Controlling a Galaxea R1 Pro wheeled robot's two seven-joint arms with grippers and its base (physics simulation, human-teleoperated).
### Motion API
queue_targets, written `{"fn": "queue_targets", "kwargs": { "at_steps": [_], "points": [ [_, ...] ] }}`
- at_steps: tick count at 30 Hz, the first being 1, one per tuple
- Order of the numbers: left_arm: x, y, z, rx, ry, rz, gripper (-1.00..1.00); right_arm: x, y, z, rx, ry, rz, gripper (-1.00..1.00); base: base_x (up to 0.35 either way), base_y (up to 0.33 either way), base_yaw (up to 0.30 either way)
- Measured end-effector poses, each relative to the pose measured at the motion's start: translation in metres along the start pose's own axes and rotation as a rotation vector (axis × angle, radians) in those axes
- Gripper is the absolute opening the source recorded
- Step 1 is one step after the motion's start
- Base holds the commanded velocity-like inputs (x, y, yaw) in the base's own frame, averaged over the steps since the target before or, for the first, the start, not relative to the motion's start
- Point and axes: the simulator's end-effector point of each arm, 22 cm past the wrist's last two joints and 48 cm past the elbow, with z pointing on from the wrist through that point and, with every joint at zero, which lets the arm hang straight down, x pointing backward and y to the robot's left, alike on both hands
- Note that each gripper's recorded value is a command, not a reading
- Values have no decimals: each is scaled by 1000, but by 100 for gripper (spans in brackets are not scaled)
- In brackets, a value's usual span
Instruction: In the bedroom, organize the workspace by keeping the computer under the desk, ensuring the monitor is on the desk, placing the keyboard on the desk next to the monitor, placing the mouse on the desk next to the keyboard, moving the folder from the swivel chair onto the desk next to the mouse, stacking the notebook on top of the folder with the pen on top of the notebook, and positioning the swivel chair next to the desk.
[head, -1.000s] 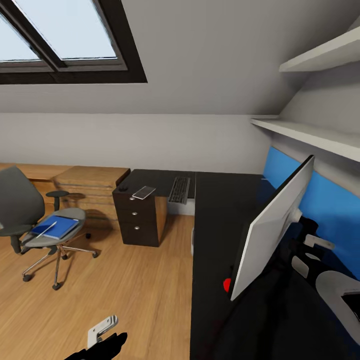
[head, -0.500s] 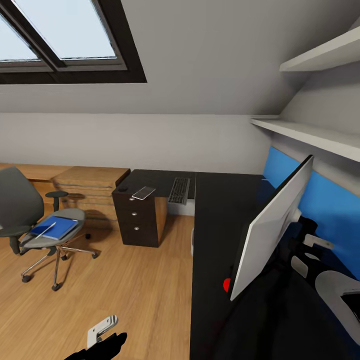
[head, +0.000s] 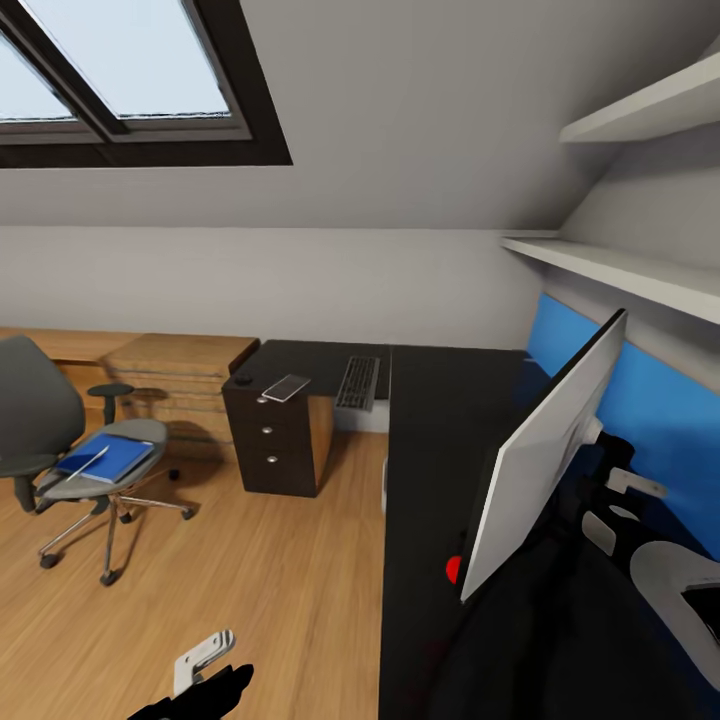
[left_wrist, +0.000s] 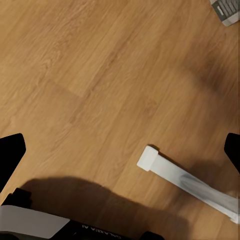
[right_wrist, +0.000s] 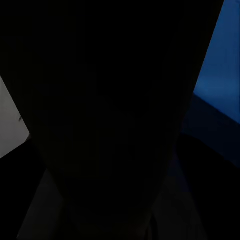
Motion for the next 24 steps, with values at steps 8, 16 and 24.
{"fn": "queue_targets", "kwargs": {
  "at_steps": [8, 16, 24],
  "points": [
    [0, 0, 0, 0, -1, 0, 100, 0, 0, 0, 0, 0, -2, -100, 295, -77, 0],
    [0, 0, 0, 0, 0, 1, 100, 1, 0, 0, 1, 2, -2, -100, 86, -33, 0],
    [0, 0, 0, -1, 0, 1, 100, 1, 0, 0, 1, 3, -2, -100, 3, -1, 0]
  ]
}}
